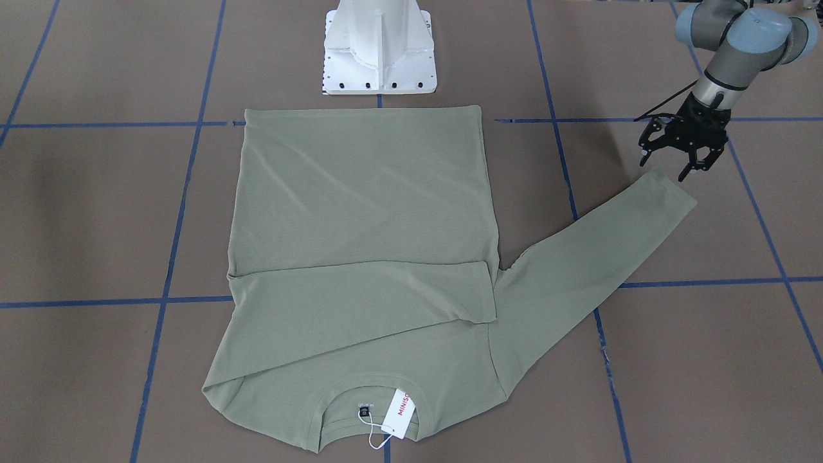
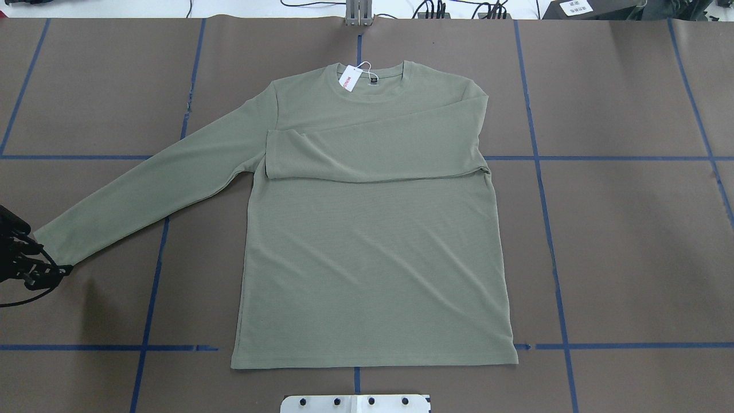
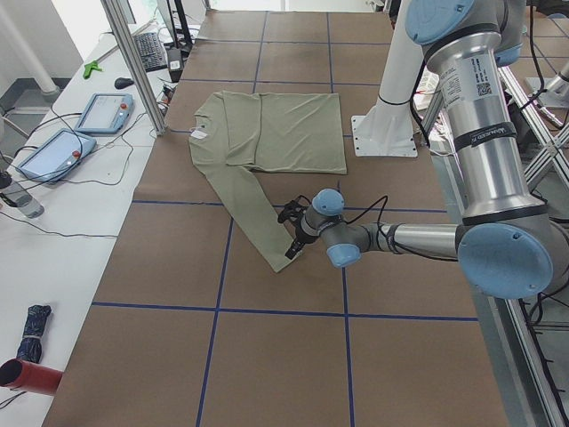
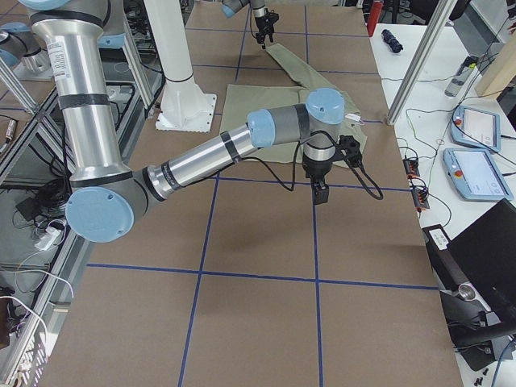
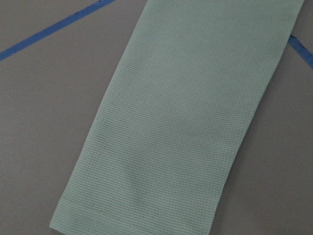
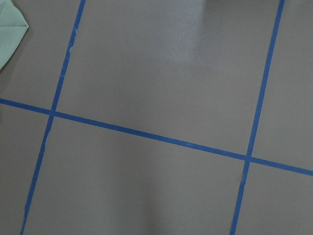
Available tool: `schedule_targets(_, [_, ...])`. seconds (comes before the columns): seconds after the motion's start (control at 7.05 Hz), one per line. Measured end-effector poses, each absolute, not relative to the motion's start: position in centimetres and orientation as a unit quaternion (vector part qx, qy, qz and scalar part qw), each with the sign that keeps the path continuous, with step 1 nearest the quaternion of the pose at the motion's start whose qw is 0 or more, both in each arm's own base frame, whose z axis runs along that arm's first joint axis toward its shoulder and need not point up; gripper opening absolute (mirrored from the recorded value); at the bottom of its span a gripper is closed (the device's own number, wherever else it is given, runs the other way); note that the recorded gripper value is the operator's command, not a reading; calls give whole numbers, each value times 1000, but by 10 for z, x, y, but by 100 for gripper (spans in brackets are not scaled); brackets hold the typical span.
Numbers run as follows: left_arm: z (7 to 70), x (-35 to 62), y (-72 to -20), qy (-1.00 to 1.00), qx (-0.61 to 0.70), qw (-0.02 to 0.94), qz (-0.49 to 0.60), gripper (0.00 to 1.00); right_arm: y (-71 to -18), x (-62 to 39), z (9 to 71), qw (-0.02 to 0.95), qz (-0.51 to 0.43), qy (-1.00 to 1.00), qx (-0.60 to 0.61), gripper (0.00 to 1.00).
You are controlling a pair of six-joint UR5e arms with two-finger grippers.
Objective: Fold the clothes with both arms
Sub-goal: 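Withdraw the right arm while the left gripper grasps the other sleeve cuff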
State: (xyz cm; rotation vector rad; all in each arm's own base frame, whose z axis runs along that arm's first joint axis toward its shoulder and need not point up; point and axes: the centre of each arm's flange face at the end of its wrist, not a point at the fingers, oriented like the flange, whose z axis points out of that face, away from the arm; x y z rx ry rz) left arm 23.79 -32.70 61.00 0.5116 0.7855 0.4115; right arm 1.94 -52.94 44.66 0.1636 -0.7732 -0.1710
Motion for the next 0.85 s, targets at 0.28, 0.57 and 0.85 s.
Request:
schedule_targets(0.28, [611, 243, -324, 377, 242, 871, 204, 53, -529, 19, 447, 920, -83, -376, 79, 100])
schedule_targets(0.57, [614, 245, -322, 374, 240, 871, 207, 37, -529, 20, 448, 920, -83, -376, 79, 100])
schedule_targets(0.85, [615, 246, -321, 373, 239, 872, 208, 0, -529, 20, 448, 920, -83, -375, 78, 100])
